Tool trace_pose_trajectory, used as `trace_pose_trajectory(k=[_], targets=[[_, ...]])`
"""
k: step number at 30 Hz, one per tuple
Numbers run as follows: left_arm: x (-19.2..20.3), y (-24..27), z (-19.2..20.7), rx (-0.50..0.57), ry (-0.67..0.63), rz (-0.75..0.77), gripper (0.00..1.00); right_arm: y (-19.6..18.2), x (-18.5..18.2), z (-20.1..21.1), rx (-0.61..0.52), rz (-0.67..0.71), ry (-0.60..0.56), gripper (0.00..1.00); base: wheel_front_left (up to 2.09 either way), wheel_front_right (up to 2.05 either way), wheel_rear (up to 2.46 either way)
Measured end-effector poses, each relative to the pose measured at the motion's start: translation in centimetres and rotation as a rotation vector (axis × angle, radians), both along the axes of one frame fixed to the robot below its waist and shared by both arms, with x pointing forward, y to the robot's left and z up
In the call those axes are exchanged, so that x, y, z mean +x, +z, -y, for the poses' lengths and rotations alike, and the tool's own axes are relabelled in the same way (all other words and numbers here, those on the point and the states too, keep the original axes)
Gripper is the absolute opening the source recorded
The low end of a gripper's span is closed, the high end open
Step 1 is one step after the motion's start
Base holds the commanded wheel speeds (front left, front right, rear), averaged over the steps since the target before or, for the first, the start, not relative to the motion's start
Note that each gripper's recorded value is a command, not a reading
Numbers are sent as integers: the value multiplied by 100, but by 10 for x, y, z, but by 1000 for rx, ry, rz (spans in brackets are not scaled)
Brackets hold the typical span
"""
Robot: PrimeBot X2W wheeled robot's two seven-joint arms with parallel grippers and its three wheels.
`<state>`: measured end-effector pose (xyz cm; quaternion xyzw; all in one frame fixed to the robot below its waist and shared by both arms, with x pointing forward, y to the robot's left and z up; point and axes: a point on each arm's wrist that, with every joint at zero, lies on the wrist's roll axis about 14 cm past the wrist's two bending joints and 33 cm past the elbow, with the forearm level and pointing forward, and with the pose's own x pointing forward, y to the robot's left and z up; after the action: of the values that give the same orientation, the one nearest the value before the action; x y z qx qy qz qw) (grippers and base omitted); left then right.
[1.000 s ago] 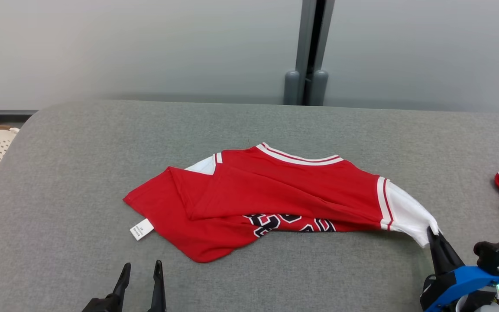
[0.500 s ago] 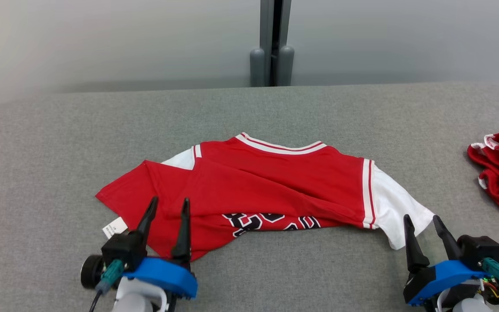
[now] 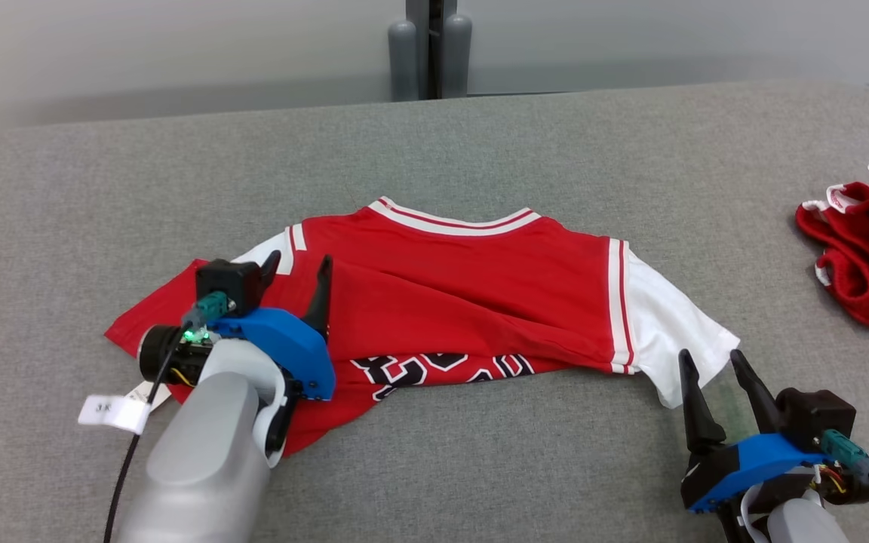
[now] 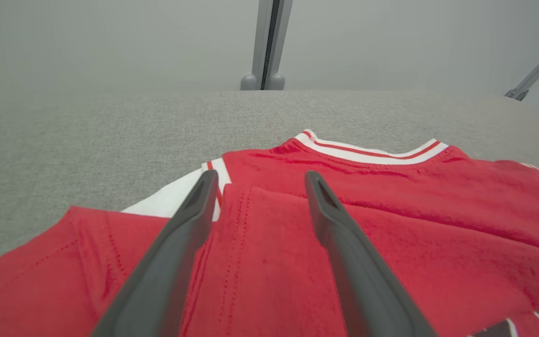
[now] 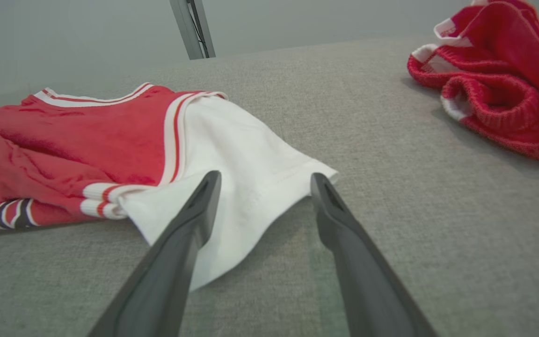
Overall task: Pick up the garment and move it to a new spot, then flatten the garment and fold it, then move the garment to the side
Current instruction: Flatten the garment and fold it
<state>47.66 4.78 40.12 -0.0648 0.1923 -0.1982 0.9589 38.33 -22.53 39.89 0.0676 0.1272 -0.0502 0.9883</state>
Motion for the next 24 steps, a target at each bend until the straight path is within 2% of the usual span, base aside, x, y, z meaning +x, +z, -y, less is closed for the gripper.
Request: trace_pose_trajectory(k=[3,15,16,17,18,19,20,21,22,23,24], targets=[[5,-14,-4,34,-1,-75,100,0,3,-1,9,1,1,100,0,0,0],[2,-35,7,55,-47,-174,100,-3,8,-6,34,-1,7,100,0,0,0],[1,-36,8,52,-53,-178,95,-3,9,-6,35,1,8,100,0,0,0],[1,-37,9,51,-57,-181,69,-2,10,-7,35,3,8,100,0,0,0],[1,-38,9,57,-62,-181,49,-2,11,-7,36,3,9,100,0,0,0],[2,-38,8,61,-62,-181,44,-3,11,-7,36,1,9,100,0,0,0],[2,-40,5,66,-59,-183,45,-3,11,-7,36,0,9,100,0,0,0],[3,-41,2,72,-57,-181,64,-4,11,-7,37,-1,9,100,0,0,0],[3,-42,-1,78,-53,-179,75,-4,11,-7,38,-2,9,100,0,0,0],[3,-43,-1,79,-52,-181,65,-4,11,-7,40,-2,8,100,0,0,0],[3,-43,-1,79,-52,-180,38,-4,12,-7,41,-1,8,100,0,0,0]])
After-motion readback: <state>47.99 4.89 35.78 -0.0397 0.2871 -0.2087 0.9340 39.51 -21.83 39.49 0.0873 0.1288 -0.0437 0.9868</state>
